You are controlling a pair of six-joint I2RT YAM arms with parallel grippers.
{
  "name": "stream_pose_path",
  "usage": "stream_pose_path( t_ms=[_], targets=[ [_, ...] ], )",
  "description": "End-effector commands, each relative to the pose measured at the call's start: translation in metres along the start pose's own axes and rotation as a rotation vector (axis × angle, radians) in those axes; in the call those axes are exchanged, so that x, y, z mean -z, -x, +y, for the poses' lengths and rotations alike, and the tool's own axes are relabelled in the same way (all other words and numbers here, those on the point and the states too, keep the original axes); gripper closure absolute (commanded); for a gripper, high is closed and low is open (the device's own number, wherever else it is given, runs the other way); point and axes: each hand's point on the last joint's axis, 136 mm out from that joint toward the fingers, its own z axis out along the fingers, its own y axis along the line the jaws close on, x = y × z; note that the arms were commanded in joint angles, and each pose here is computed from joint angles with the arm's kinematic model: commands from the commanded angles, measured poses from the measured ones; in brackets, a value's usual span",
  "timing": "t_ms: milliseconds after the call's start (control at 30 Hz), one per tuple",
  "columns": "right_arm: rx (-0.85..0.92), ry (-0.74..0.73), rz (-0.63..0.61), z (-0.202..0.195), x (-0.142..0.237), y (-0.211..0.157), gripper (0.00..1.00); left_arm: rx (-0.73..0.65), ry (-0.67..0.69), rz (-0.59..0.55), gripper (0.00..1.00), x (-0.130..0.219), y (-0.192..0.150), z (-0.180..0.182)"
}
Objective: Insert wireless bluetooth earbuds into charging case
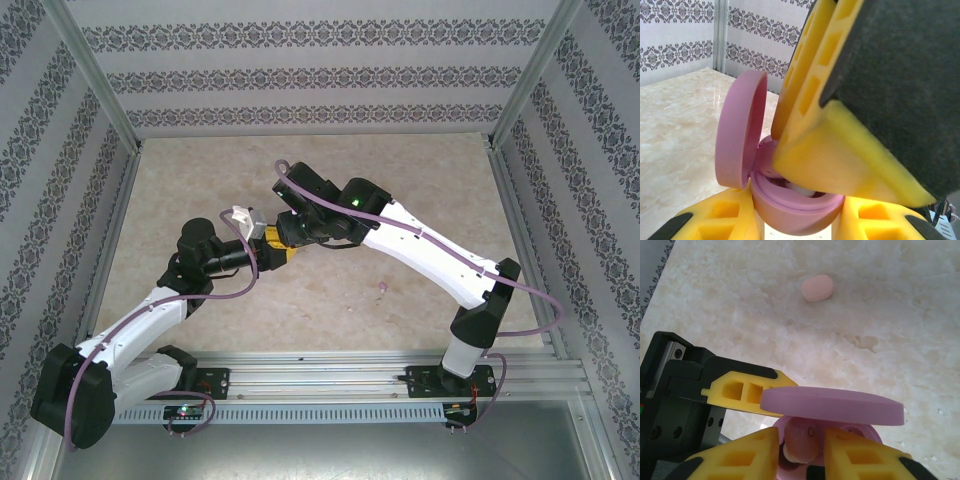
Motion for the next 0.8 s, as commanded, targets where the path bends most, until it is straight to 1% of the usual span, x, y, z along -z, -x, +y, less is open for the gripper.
stream_pose_path(
  t_ms=[0, 267, 467, 600, 767],
  targets=[
    [0.001, -0.015, -0.016, -0.003, 0.011, 0.002, 0.67, -0.039, -0.012, -0.014, 0.81, 0.0, 0.009, -0.006],
    [-0.017, 0.05, -0.036, 0.007, 0.022, 0.006, 0.66, -0.038, -0.013, -0.013, 0.81, 0.0, 0.009, -0.007],
    [-0.043, 0.095, -0.084, 0.008, 0.041, 0.009, 0.66, -0.036, -0.009, -0.009, 0.81, 0.0, 0.006, -0.005],
    [-0.061, 0.1, -0.124, 0.001, 0.056, 0.01, 0.66, -0.034, -0.01, -0.008, 0.81, -0.001, 0.006, -0.005],
    [-0.101, 0.079, -0.14, -0.021, 0.069, 0.003, 0.66, -0.026, -0.008, -0.006, 0.81, -0.001, 0.005, -0.004]
  ],
)
